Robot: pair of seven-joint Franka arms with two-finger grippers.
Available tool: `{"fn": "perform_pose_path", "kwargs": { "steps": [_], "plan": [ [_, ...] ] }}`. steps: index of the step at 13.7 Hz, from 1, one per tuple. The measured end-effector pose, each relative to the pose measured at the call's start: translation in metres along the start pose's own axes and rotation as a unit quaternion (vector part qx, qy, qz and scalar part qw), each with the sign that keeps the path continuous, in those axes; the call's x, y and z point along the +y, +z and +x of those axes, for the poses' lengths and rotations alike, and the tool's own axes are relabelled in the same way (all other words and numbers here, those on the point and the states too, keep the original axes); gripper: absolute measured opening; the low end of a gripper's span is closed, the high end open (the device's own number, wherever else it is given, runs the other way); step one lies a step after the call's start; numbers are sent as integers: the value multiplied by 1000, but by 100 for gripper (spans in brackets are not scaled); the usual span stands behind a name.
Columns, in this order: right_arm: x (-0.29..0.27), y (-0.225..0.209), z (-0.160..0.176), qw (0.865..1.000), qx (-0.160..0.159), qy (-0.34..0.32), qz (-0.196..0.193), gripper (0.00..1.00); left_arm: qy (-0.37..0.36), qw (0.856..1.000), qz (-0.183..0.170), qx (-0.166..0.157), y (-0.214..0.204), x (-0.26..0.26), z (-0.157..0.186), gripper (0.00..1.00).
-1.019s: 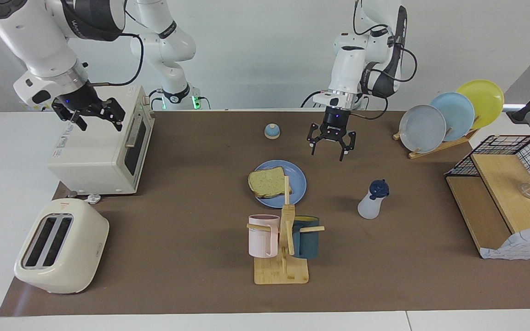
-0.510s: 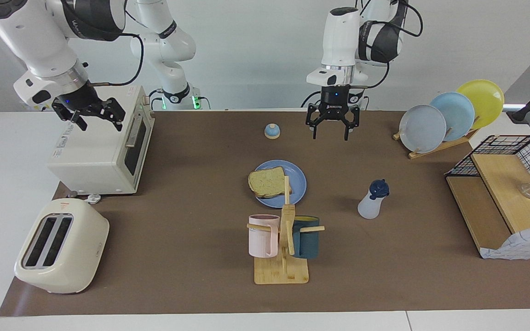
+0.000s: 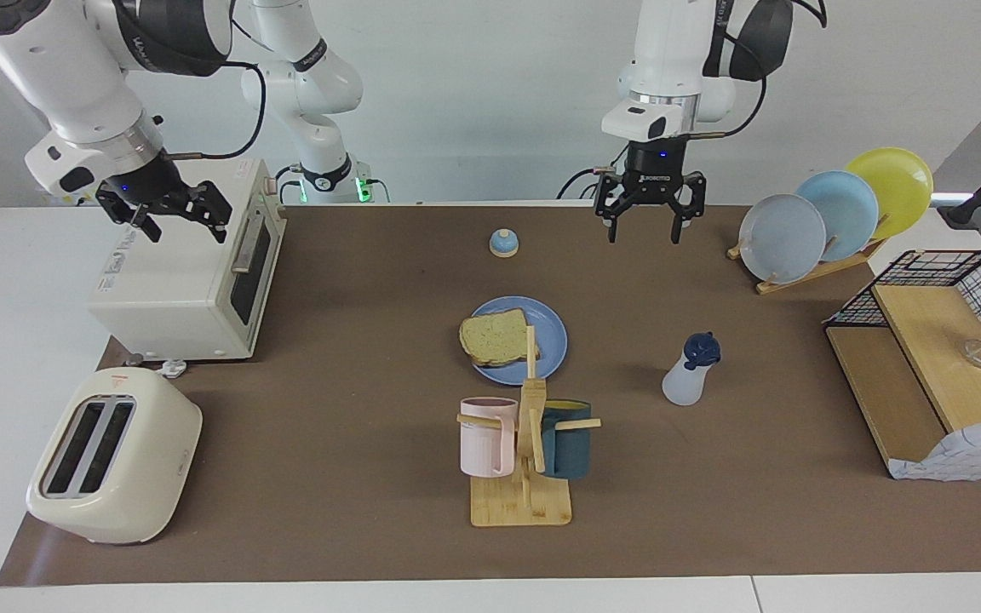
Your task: Put bread on plate and add seasoning
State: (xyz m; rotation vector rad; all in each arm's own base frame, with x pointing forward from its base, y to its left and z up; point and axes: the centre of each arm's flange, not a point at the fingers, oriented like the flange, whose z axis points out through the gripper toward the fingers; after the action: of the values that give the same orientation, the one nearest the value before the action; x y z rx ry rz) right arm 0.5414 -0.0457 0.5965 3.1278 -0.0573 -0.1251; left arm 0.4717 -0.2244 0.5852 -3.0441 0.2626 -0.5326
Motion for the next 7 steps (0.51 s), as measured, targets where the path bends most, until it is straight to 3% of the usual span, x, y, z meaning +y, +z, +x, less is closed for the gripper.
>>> {"fn": "perform_pose_path", "kwargs": {
  "steps": [4, 7],
  "plan": [
    [0, 0, 0, 1000, 0, 0, 0, 100, -5, 999, 15, -34, 3, -65, 34, 100],
    [0, 0, 0, 1000, 0, 0, 0, 100, -22, 997, 11, -69, 2, -108, 41, 100]
  ]
}}
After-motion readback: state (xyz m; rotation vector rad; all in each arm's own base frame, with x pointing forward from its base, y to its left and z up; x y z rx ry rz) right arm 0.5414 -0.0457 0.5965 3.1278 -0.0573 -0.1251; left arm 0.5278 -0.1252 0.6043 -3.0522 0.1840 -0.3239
